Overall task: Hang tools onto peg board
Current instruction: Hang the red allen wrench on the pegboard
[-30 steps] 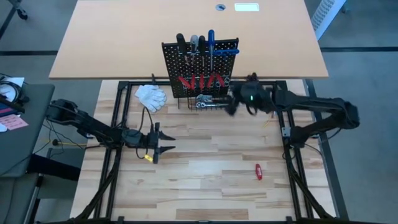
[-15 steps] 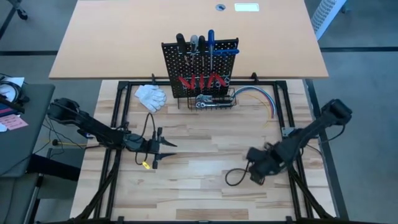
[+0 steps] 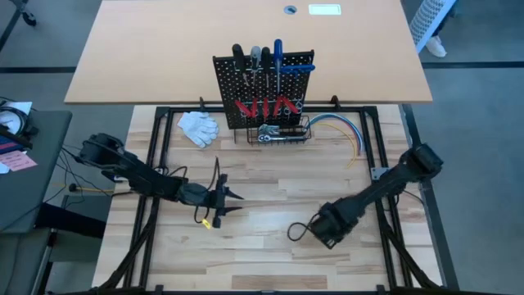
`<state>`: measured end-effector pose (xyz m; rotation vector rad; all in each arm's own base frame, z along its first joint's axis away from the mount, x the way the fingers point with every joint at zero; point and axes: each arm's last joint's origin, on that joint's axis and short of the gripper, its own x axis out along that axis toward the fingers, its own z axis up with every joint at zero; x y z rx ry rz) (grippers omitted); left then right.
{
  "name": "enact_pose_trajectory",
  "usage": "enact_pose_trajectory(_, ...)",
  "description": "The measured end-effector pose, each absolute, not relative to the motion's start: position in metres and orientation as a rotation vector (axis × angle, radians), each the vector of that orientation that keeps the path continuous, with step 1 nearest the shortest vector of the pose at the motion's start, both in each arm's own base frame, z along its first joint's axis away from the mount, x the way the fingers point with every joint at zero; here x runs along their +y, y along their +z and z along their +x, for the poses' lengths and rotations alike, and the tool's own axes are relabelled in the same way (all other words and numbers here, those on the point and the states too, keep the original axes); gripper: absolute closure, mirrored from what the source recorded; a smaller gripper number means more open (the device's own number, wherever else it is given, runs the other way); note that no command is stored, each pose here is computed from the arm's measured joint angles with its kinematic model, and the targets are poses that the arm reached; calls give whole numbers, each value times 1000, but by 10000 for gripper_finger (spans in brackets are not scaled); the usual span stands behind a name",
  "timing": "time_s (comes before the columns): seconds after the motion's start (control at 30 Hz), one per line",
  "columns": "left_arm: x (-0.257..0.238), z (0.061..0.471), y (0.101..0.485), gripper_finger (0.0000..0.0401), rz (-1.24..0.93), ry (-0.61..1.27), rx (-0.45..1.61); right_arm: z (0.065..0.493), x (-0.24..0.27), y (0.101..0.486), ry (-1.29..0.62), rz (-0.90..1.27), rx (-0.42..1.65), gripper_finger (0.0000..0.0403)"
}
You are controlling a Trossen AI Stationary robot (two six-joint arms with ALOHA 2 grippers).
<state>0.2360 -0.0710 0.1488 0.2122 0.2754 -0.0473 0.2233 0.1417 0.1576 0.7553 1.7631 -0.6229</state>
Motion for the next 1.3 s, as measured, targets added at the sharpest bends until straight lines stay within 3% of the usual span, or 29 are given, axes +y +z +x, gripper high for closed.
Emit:
enact_pose_trajectory(0.3, -78, 252, 145, 268, 212, -89, 298, 258, 115, 137, -473, 745, 1708, 212)
enact_pose_trajectory(0.57, -80, 257, 146, 268, 209, -89, 298, 296, 83, 163, -568, 520, 1267, 212)
enact_pose_trajectory(0.7, -80, 260, 148, 268, 214, -87, 288, 306, 79, 198, -520, 434, 1054, 212)
enact_pose_trajectory(0.93, -67, 283, 143, 268, 244, 31, 311, 298, 88, 216, -491, 227, 935, 212)
enact_pose_trajectory(1.3, -11, 366, 116, 222, 129, 199, 537, 253, 100, 163, -650, 219, 976, 212)
